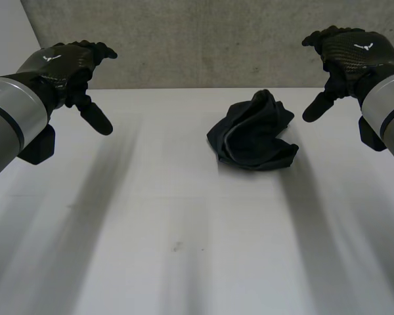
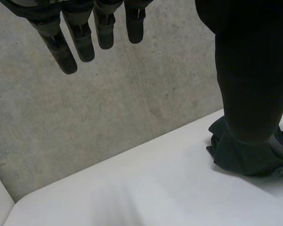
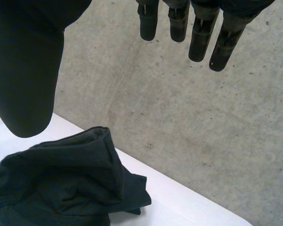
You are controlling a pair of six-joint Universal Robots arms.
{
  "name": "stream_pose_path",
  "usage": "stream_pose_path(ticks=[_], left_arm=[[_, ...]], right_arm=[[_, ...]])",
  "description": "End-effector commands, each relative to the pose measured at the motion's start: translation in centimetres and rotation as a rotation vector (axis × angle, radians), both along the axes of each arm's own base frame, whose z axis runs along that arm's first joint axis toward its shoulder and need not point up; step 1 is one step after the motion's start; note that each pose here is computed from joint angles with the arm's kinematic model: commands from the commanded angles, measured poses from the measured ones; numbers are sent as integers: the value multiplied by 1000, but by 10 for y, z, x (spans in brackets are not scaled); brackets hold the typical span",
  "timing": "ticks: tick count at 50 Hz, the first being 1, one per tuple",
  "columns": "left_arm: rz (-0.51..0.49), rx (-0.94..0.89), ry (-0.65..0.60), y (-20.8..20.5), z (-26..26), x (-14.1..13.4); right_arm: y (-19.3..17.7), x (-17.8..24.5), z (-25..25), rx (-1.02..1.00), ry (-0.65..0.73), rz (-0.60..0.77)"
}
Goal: Fold the shorts.
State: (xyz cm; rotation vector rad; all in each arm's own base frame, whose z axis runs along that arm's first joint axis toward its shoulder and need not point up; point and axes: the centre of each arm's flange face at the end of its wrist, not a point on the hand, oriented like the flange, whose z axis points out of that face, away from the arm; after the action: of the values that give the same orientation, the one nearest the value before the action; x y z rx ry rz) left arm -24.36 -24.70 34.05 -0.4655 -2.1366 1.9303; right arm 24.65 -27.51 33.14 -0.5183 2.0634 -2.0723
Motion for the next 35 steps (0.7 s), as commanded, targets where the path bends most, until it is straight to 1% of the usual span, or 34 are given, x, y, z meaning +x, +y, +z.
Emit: stream_pose_path(ticks=[1,7,13,15,19,24,28,29,31,32,35], left_arm=[[0,3,-1,-1,-1,0],[0,-8,3,-3,-2,-1],[-2,-22,6,-5,-5,-3],[0,-31,8,-6,-6,-3],[-1,-49,14,-7,-8,-3],[0,-53,15,-7,-8,-4],[1,-57,18,-7,-6,-3],[1,-60,20,-7,-5,-3],[1,-62,21,-7,-4,-3],[1,-67,23,-7,-3,-3],[4,-74,25,-7,-1,-2]], right_arm=[[-19,9,-43,84,31,13],[-39,24,-105,213,77,29],[-67,43,-157,215,106,48],[-74,45,-172,219,137,41],[-87,49,-209,214,263,34],[-94,54,-207,155,302,28],[-76,73,-185,101,294,91],[-58,85,-168,75,283,137],[-41,93,-151,53,264,182],[-23,100,-138,29,252,228],[6,113,-117,-11,229,313]])
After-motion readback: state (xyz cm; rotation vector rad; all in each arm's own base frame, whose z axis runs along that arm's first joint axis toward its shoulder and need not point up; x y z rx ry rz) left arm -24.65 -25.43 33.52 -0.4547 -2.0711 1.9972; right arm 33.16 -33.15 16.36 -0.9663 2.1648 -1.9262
